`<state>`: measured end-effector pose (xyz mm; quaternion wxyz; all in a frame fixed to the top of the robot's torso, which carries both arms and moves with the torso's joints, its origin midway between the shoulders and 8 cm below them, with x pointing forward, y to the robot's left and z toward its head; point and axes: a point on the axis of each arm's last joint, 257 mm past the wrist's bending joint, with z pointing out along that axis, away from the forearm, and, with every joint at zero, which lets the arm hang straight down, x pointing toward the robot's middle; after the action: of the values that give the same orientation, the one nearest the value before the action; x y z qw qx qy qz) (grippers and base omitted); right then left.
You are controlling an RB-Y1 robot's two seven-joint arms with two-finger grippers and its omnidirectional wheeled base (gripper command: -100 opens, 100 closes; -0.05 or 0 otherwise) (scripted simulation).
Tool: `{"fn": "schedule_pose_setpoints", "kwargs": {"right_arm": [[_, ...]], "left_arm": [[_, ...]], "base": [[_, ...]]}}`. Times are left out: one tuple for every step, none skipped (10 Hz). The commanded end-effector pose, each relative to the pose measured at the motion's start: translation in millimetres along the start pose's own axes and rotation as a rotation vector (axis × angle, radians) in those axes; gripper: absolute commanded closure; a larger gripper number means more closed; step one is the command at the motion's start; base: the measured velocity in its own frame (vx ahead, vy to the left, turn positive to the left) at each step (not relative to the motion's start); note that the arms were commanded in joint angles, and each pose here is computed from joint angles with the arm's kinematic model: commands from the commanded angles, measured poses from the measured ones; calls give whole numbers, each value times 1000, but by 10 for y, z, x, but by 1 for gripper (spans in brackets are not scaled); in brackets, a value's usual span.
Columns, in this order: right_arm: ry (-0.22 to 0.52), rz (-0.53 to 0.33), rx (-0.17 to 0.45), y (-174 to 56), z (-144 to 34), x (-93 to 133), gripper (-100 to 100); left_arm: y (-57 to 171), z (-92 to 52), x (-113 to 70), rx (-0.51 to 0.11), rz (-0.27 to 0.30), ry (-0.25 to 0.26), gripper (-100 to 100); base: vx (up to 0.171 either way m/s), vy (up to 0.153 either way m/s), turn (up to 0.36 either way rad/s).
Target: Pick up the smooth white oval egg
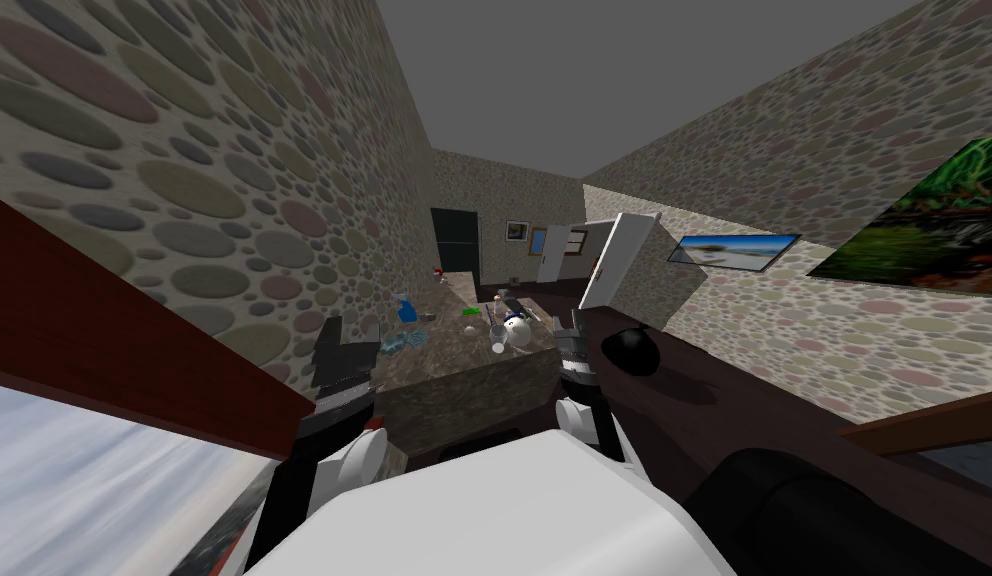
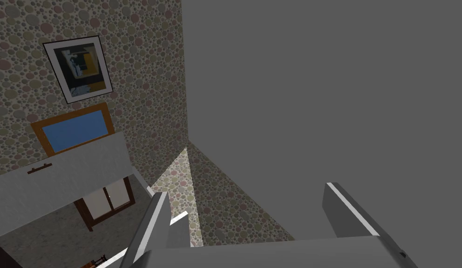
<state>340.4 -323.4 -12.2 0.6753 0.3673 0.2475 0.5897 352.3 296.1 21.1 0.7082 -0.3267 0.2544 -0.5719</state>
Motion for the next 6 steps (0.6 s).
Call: {"fn": "schedule_pose_setpoints", "kwargs": {"right_arm": [[0, 0, 0, 0, 0, 0, 0], [0, 0, 0, 0, 0, 0, 0], [0, 0, 0, 0, 0, 0, 0], [0, 0, 0, 0, 0, 0, 0], [0, 0, 0, 0, 0, 1, 0], [0, 0, 0, 0, 0, 1, 0]], "left_arm": [[108, 27, 29, -25, 1, 30, -100], [179, 44, 40, -42, 0, 45, -100], [265, 65, 50, -62, -1, 59, -100], [366, 89, 56, -86, -5, 71, -100], [480, 116, 57, -114, -9, 82, -100], [587, 148, 54, -137, -15, 90, -100]], "base": [[-12, -38, 14], [-15, -78, 24], [-22, -94, 30], [-21, -114, 23], [-26, -118, 25], [-26, -113, 35]]}}
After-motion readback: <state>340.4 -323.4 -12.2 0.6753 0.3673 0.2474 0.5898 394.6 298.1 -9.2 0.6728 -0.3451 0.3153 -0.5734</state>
